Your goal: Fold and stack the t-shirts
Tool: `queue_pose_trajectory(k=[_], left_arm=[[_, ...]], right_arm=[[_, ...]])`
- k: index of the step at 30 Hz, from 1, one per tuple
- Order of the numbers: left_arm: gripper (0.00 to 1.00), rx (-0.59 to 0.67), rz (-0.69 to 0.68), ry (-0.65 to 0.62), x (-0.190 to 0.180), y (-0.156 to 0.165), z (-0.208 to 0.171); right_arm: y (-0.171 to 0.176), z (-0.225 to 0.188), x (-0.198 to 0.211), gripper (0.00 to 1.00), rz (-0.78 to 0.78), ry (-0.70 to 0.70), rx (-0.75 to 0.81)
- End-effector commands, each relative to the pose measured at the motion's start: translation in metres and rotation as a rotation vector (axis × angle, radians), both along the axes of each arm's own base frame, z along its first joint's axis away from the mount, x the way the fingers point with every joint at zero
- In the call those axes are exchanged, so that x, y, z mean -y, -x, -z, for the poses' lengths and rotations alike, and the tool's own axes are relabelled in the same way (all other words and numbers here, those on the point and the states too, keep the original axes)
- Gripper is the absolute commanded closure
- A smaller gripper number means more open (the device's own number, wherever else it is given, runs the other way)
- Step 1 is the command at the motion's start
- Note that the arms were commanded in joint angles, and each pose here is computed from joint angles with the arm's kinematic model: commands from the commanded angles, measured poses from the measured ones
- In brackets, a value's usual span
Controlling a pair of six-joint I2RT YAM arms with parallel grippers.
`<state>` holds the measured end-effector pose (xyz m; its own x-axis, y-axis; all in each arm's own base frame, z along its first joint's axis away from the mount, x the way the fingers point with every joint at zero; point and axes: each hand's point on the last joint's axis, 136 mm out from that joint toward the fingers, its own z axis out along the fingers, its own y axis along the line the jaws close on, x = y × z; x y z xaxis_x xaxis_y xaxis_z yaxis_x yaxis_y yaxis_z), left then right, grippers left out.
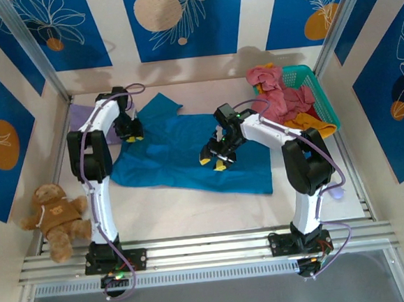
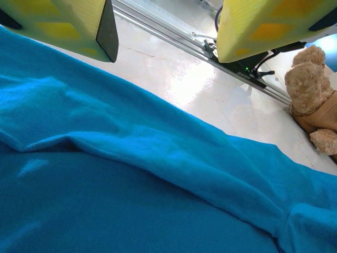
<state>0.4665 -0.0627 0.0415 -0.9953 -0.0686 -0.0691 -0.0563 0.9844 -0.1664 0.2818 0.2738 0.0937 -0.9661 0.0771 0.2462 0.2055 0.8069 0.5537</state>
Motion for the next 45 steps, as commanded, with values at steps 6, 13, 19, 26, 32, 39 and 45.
queue_pose_trajectory(k=[6, 13, 19, 26, 32, 39, 45], left_arm=[[1.00, 0.048, 0.034, -0.017, 0.005, -0.008, -0.013], [1.00, 0.106, 0.032, 0.007, 0.013, -0.015, -0.031], [1.00, 0.146, 0.035, -0.001, 0.016, -0.022, -0.041], [1.00, 0.183, 0.023, -0.031, 0.014, -0.028, -0.041], [1.00, 0.168, 0.024, -0.025, 0.015, -0.030, -0.033], [0.63, 0.204, 0.013, -0.040, 0.011, -0.023, -0.059], [0.43, 0.240, -0.031, -0.011, 0.010, 0.009, -0.092]], right_arm=[[0.004, -0.007, 0.003, 0.46, 0.002, -0.025, -0.019], [0.005, -0.007, 0.004, 0.46, 0.003, -0.026, -0.020], [0.006, -0.006, 0.005, 0.46, 0.004, -0.026, -0.023], [0.007, -0.006, 0.007, 0.46, 0.008, -0.025, -0.023], [0.007, -0.008, 0.008, 0.46, 0.015, -0.027, -0.021], [0.012, -0.003, 0.010, 0.46, 0.020, -0.026, -0.028], [0.018, 0.010, 0.016, 0.46, 0.020, -0.003, -0.039]])
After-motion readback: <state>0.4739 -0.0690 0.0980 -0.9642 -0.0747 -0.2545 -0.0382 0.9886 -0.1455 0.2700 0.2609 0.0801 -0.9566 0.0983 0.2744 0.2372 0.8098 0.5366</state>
